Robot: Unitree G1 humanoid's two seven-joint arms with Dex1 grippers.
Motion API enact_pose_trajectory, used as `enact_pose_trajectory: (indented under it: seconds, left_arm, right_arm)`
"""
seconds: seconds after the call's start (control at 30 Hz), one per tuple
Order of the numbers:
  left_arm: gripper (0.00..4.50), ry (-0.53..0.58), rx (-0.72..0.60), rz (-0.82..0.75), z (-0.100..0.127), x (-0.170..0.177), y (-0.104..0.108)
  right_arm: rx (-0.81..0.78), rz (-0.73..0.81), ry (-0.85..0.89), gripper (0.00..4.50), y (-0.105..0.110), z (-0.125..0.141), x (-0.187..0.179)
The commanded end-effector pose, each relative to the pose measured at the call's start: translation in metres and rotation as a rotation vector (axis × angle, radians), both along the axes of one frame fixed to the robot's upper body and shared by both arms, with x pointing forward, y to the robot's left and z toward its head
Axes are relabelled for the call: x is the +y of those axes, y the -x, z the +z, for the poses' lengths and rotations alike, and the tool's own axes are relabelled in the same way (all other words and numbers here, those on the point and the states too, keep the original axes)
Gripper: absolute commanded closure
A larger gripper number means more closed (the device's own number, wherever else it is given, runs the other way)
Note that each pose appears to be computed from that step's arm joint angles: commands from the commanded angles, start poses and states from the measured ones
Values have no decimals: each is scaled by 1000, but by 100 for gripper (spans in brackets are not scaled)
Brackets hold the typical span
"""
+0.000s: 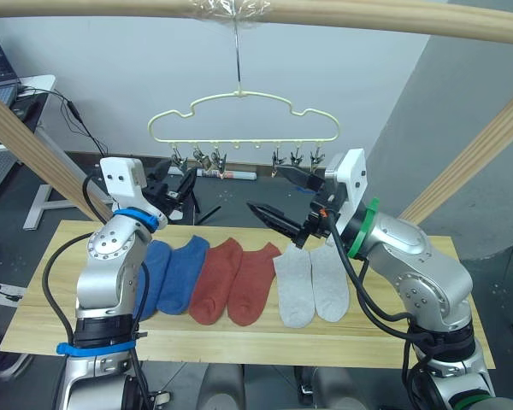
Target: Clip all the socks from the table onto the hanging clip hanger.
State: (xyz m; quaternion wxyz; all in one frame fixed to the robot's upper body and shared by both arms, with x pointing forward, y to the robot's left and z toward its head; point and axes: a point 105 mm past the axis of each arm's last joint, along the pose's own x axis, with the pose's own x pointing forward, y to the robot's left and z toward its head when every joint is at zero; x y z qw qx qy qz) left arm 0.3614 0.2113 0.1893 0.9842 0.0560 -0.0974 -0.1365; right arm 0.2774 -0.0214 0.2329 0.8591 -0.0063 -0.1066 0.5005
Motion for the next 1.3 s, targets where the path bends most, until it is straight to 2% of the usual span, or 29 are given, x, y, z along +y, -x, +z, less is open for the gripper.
enact_pose_trajectory:
  seconds: [0.03, 0.4, 0.7, 0.8, 0.93, 1.03, 1.2, 1.3]
  left_arm:
    - [179, -7, -54, 14, 15, 5, 6]
    - [179, 10, -99, 5, 24, -6, -8]
    - [179, 20, -104, -1, 27, -5, -8]
    - [234, 17, -109, -9, 27, -6, -7]
    - [357, 21, -114, -15, 28, -6, -7]
    - [429, 20, -119, -21, 30, -8, -7]
    - [438, 10, -121, -24, 31, -7, -6]
    - [438, -15, -94, -41, 28, -10, -7]
  right_arm:
    - [-52, 22, -27, 0, 10, 13, 0]
    - [-52, 13, -35, 0, 9, 16, -1]
    - [-52, 15, -36, 0, 10, 16, 1]
    - [-53, 13, -39, 0, 10, 17, 0]
    - [-51, 12, -39, 0, 10, 16, 0]
    - [-42, 9, -46, 0, 9, 16, -1]
    - [-22, -3, -42, 0, 9, 10, -2]
    - [23, -85, 2, 0, 3, -13, -11]
